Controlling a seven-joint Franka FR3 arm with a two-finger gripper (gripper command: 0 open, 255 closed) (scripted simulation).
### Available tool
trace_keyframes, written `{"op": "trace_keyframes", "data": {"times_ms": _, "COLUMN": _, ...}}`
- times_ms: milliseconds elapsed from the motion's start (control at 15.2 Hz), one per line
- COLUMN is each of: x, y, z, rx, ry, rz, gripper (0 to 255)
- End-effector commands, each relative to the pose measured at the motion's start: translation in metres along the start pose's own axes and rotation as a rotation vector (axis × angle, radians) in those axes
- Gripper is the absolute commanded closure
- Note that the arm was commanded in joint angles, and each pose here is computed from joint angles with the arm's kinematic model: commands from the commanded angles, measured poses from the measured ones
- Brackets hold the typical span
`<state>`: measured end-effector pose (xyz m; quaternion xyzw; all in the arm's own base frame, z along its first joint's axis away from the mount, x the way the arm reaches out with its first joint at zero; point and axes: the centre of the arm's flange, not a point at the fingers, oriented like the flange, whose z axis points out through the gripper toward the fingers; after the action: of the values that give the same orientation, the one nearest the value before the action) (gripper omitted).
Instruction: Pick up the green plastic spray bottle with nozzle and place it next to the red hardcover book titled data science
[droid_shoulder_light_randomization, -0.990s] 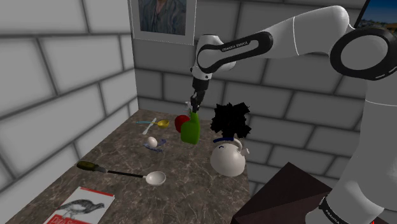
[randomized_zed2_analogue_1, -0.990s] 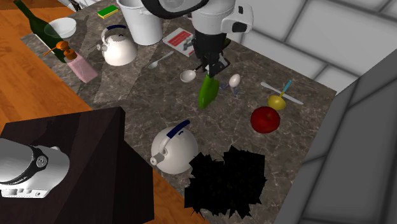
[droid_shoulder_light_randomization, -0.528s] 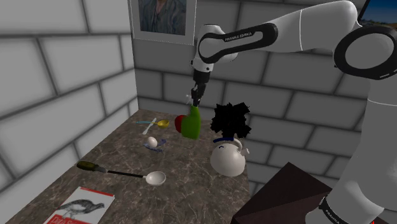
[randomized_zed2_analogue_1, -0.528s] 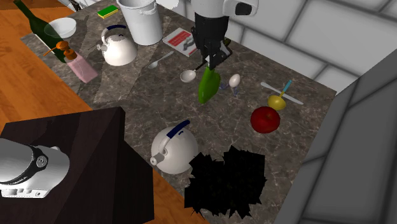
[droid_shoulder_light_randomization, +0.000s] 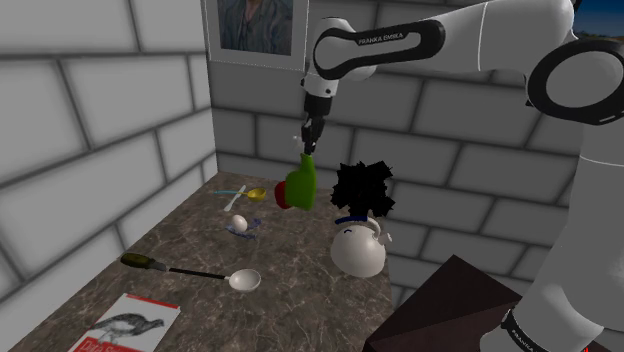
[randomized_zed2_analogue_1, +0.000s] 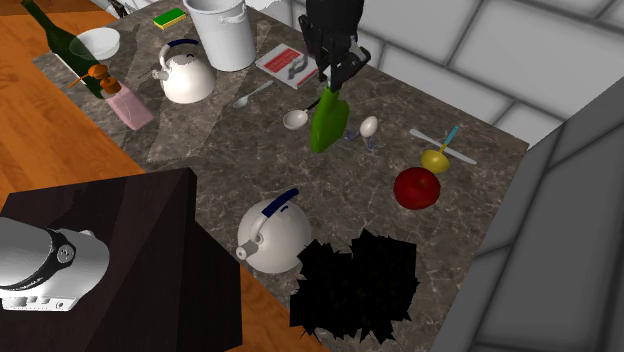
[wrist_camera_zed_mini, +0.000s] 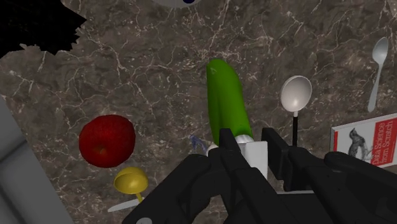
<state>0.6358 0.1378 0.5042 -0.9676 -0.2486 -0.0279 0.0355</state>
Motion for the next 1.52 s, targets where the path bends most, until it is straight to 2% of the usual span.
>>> {"op": "trace_keyframes", "data": {"times_ms": 0, "x": 0.001, "y": 0.0, "z": -0.011, "rx": 0.0, "ry": 0.0, "rz": 0.0, "gripper": 255}}
{"op": "trace_keyframes", "data": {"times_ms": 1452, "x": 0.009, "y": -0.007, "z": -0.127, "rx": 0.0, "ry": 0.0, "rz": 0.0, "gripper": 255}}
